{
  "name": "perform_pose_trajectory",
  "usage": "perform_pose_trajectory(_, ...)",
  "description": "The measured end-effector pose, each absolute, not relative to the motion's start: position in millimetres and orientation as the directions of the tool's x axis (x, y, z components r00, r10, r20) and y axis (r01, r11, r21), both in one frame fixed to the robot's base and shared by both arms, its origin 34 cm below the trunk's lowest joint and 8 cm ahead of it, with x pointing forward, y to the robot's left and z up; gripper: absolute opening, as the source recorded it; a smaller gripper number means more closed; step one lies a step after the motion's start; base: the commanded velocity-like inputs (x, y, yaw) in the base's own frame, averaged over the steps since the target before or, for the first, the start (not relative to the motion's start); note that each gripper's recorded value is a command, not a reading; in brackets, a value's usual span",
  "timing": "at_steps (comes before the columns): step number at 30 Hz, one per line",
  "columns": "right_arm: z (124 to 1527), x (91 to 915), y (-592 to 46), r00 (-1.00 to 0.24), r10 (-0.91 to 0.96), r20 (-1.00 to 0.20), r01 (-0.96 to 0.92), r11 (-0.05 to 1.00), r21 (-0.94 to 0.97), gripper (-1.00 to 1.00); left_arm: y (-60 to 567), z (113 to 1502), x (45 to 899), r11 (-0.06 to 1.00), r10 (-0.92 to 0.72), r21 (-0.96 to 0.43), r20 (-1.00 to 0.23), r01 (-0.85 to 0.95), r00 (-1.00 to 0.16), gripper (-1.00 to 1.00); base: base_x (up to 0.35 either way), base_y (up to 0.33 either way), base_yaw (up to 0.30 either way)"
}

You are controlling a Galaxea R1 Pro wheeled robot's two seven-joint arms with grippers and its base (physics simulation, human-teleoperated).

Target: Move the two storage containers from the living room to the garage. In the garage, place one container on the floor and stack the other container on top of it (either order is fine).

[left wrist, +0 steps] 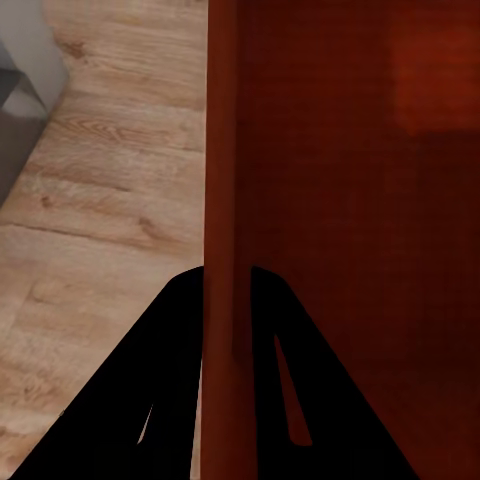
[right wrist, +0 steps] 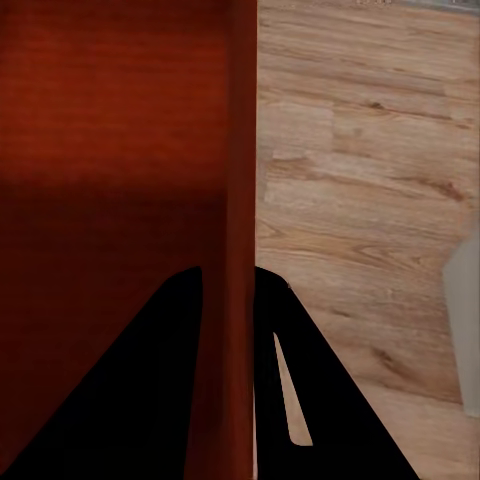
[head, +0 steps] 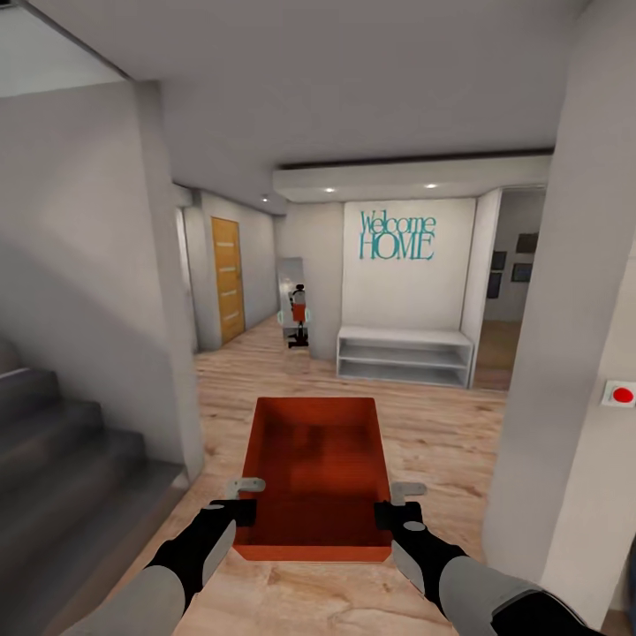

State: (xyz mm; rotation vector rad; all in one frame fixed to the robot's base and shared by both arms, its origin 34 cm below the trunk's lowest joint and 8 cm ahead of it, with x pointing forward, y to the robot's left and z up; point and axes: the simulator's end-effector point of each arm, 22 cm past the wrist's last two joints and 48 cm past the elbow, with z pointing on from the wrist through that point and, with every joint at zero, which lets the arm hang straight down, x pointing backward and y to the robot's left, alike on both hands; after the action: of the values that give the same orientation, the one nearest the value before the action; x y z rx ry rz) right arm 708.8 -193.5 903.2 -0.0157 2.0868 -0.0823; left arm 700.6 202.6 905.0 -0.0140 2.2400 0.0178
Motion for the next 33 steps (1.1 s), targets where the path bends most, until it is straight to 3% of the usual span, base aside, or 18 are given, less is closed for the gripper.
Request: perform_pose_trajectory(33,903.1,708.9,-194.2,-0.496,-0.048,-0.867,0.022,0.998,-0.067,-1.00,202.0,904.7,700.3,1.000,-0.006,0.006,-0.784,-0.017,-0.621,-1.00,0.323,0.000,0.000)
